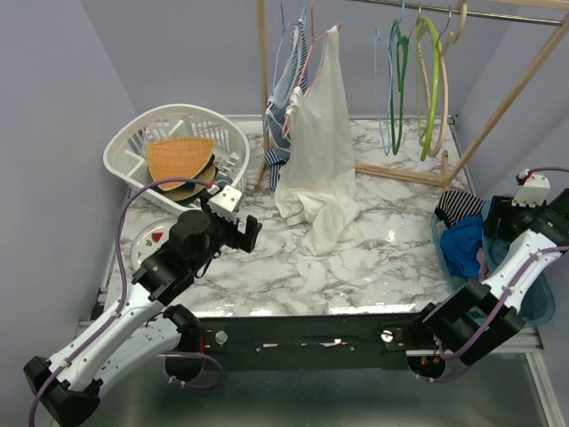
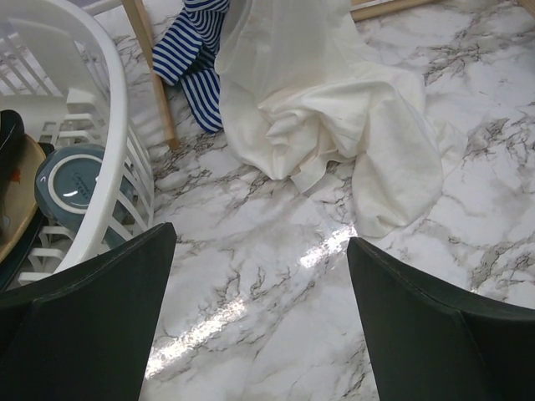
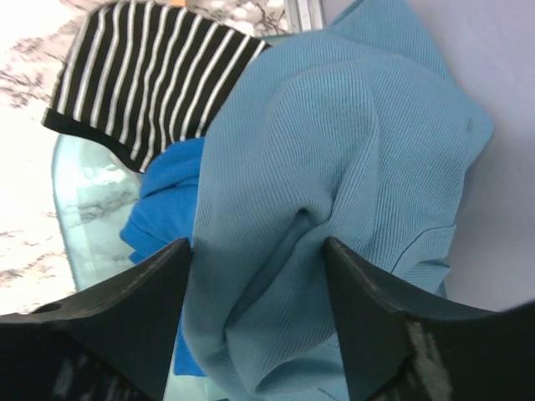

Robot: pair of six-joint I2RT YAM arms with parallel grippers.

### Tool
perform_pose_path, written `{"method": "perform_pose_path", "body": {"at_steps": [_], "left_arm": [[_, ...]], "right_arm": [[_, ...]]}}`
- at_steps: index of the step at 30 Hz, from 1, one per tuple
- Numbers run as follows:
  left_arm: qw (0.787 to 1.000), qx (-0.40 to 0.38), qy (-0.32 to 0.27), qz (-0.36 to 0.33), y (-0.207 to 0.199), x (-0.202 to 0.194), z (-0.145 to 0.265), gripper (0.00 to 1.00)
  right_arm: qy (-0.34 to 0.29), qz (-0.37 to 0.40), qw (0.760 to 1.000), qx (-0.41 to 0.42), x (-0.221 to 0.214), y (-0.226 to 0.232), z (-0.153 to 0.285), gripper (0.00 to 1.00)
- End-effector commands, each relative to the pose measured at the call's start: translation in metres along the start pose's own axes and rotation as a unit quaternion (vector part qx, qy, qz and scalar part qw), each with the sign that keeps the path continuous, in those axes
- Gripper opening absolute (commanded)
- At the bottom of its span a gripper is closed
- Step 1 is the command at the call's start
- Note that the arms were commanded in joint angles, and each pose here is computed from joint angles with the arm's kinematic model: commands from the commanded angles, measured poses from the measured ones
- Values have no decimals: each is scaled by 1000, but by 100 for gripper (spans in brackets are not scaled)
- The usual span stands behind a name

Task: Place the tank top on the hanger

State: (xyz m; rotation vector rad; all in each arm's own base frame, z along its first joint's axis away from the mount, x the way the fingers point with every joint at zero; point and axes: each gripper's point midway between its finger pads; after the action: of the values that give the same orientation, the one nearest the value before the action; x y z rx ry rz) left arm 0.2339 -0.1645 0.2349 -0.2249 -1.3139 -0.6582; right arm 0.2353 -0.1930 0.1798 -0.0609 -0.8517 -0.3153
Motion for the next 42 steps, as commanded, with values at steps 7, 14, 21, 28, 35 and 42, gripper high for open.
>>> {"method": "perform_pose_path", "body": {"at_steps": [7,14,21,28,35,42], "left_arm": [[1000,11,-24,-3,6,9,3,99],[999,13,-38,0,7,17,8,99],[999,8,-47,3,7,24,10,99],[998,11,-55,4,9,30,15,99],[996,-35,-76,20,-7,44,22,99],[992,-59,-96,52,-13,65,30,99]], "right_arm": [[-24,30,999,-37,11,-14,7,12],[-147,77,985,-55,86,17,94,0],[-248,92,963,-52,163,46,176,0],[-292,126,946,52,197,105,227,1],[-257,170,928,209,138,174,236,1],[-202,166,906,332,60,209,212,1]]}}
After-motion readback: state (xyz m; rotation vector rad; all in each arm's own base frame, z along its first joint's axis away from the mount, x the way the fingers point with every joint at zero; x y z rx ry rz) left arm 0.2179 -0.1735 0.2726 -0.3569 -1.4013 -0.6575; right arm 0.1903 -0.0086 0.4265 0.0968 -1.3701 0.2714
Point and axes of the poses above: each gripper's point midway between its finger pads, its own z axis back along the fingers, its own y axis along the line the jaws close on, x = y × z, and after that the axes turned 13 degrees about -z, right-handed
